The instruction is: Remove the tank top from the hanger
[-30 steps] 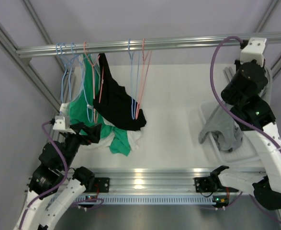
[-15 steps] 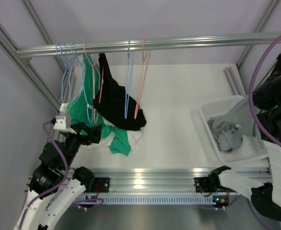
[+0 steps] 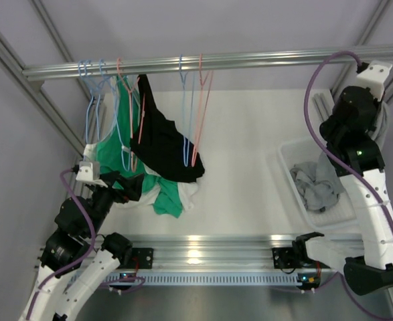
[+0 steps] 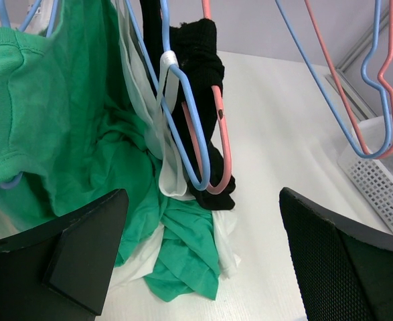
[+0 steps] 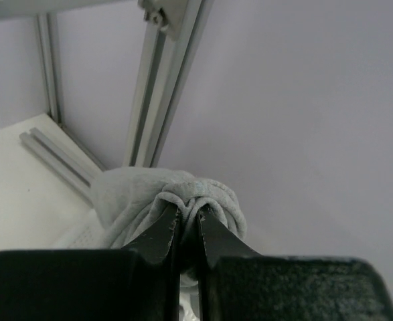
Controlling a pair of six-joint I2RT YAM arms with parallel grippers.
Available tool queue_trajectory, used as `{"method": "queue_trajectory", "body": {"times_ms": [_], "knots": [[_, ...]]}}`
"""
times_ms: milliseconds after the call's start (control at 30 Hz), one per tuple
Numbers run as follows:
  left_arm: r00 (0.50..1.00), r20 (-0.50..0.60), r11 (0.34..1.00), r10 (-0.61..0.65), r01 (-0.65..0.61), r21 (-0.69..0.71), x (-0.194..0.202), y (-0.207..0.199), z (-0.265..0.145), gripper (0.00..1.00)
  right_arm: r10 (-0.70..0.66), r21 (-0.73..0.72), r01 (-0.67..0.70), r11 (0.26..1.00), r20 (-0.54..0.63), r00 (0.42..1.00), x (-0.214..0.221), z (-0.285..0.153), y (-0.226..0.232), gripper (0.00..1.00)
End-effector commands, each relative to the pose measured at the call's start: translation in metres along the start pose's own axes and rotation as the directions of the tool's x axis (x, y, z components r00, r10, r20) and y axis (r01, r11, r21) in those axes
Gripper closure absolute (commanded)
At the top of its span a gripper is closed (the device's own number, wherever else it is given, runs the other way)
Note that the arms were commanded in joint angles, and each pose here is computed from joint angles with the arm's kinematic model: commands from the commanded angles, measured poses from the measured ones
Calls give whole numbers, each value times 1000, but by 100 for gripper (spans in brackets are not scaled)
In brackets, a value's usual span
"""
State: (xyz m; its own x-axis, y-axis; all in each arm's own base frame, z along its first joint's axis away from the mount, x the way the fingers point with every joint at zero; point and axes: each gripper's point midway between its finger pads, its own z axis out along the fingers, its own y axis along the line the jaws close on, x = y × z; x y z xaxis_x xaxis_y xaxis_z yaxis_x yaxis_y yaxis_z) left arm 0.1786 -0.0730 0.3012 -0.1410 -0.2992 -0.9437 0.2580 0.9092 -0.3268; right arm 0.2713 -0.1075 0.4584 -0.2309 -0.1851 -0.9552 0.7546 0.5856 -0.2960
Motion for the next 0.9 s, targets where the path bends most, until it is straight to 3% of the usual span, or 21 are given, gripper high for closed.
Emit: {"method": "queue_trajectory", "body": {"times_ms": [0,67,167,267,433,600,867], "knots": [[1000,-4,1000,2,-2,18,0,-5,4,1,222,-43,-221,974,30,974,2,-12,-16,100],[1000,-3,1000,1,-1,18,-1,-5,4,1,229,-76,-228,971,2,973,22,-13,-3,100],[1000,0,1000,1,-1,18,-1,-5,4,1,376,-119,-376,919,-26,926,47,-24,0,100],[1000,2,1000,-1,1,19,-2,-5,3,1,429,-148,-435,888,-74,901,81,-30,14,100],[1000,-1,1000,-1,1,22,-1,-5,3,1,369,-157,-399,903,-190,910,156,-27,47,100],[1000,1,1000,-2,2,25,-1,-6,2,1,367,-121,-421,899,-314,876,223,-21,60,100],[1000,8,1000,-2,2,26,-3,-5,1,1,364,-119,-553,824,-637,679,305,-5,96,100]]}}
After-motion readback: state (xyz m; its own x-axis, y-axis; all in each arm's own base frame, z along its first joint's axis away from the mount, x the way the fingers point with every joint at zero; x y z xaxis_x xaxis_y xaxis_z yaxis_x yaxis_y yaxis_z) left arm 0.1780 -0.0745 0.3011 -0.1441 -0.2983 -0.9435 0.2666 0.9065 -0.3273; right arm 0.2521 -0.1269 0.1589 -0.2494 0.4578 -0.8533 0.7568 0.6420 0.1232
